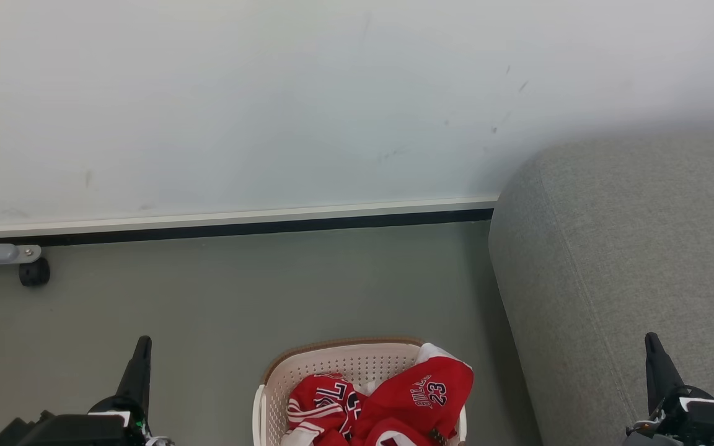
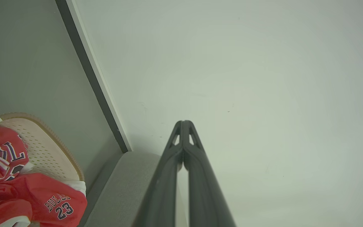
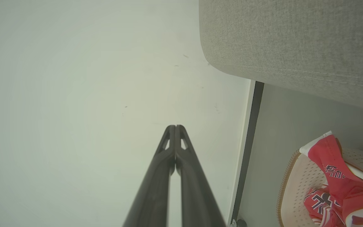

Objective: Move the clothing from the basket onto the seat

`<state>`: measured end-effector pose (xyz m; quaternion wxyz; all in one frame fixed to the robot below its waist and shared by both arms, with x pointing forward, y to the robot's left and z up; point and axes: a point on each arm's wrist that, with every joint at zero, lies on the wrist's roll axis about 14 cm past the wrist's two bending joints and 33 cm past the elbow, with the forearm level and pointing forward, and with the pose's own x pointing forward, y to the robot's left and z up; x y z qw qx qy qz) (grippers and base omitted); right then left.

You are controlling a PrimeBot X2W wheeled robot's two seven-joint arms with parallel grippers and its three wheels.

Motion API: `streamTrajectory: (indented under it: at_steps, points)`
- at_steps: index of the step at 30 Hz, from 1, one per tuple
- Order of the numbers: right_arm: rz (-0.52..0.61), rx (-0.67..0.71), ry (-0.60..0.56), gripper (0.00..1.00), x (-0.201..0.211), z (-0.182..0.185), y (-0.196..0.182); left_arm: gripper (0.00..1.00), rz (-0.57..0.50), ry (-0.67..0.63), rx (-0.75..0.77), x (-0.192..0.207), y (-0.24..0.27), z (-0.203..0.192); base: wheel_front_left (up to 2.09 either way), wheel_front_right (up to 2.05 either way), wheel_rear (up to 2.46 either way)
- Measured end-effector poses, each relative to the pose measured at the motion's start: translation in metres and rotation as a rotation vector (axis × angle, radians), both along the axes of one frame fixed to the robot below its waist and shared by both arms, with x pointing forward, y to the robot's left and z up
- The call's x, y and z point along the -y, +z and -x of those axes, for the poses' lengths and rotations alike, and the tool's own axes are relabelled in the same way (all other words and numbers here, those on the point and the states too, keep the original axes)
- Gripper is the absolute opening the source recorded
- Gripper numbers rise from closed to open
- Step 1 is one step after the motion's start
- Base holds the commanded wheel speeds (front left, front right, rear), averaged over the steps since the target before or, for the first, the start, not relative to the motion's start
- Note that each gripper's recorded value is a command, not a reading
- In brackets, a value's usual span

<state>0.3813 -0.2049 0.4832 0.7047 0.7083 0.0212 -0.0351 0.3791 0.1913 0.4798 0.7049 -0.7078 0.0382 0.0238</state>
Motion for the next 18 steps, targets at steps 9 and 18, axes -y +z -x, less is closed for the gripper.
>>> streamTrajectory:
  at_steps: [9,18]
  points:
    - [0.000,0.000,0.000,0.00,0.0000,0.0000,0.0000,0.00,0.000,0.000,0.000,0.0000,0.0000,0.0000,0.00,0.00,0.00]
    - [0.000,0.000,0.000,0.00,0.0000,0.0000,0.0000,0.00,0.000,0.000,0.000,0.0000,0.0000,0.0000,0.00,0.00,0.00]
